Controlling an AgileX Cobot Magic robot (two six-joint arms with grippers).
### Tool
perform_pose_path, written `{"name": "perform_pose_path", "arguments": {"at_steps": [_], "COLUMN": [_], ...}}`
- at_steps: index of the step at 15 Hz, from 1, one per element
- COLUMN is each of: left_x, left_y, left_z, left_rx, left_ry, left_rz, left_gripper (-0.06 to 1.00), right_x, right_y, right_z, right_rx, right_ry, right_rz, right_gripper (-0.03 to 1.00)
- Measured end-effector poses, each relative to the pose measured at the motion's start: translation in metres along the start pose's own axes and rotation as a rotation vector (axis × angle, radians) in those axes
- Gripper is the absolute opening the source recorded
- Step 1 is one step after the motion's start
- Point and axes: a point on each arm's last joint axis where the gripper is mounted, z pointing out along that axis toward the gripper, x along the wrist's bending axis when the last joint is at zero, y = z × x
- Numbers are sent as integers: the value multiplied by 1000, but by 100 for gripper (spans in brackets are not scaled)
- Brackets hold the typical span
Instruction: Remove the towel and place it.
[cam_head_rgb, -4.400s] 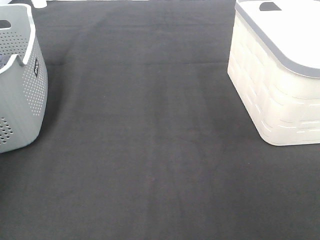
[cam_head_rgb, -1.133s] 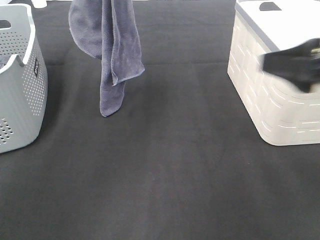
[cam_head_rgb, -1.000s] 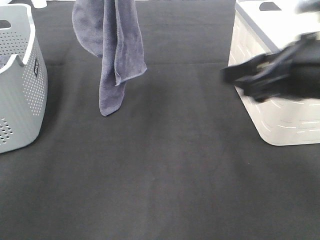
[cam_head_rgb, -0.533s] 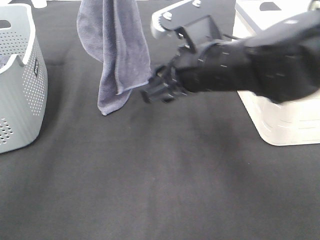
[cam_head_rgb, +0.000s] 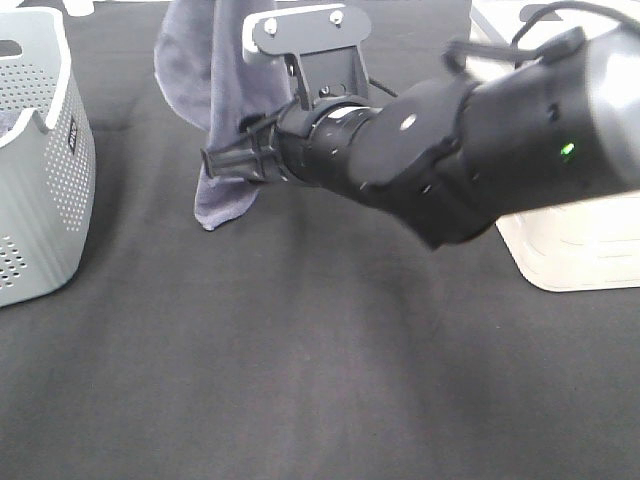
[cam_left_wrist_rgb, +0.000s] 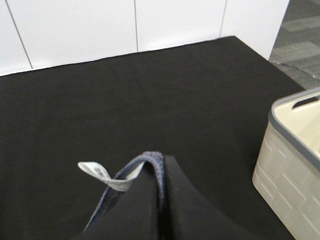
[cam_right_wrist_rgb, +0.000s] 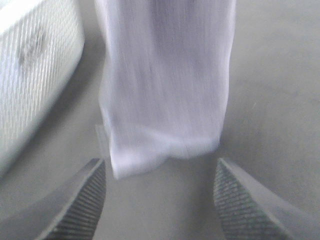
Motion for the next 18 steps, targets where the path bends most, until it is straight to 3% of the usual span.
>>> {"name": "perform_pose_path", "arguments": {"at_steps": [3, 8, 12, 18], "left_x": [-12, -10, -31, -66], "left_y": [-11, -20, -43, -52], "left_z": [10, 15, 31, 26], "left_rx": [27, 88, 158, 160], "left_ry": [2, 35, 18, -4], "left_rz": [42, 27, 59, 173], "left_gripper": [0, 0, 0, 0], "right_x": [2, 4, 10, 46], "right_y": [-5, -38, -53, -59], "right_z": [7, 24, 30, 32], "right_rx": [-27, 41, 71, 81], "right_ry": [-35, -60, -28, 62], "right_rz": [32, 20, 49, 71], "right_gripper": [63, 63, 63, 63]}}
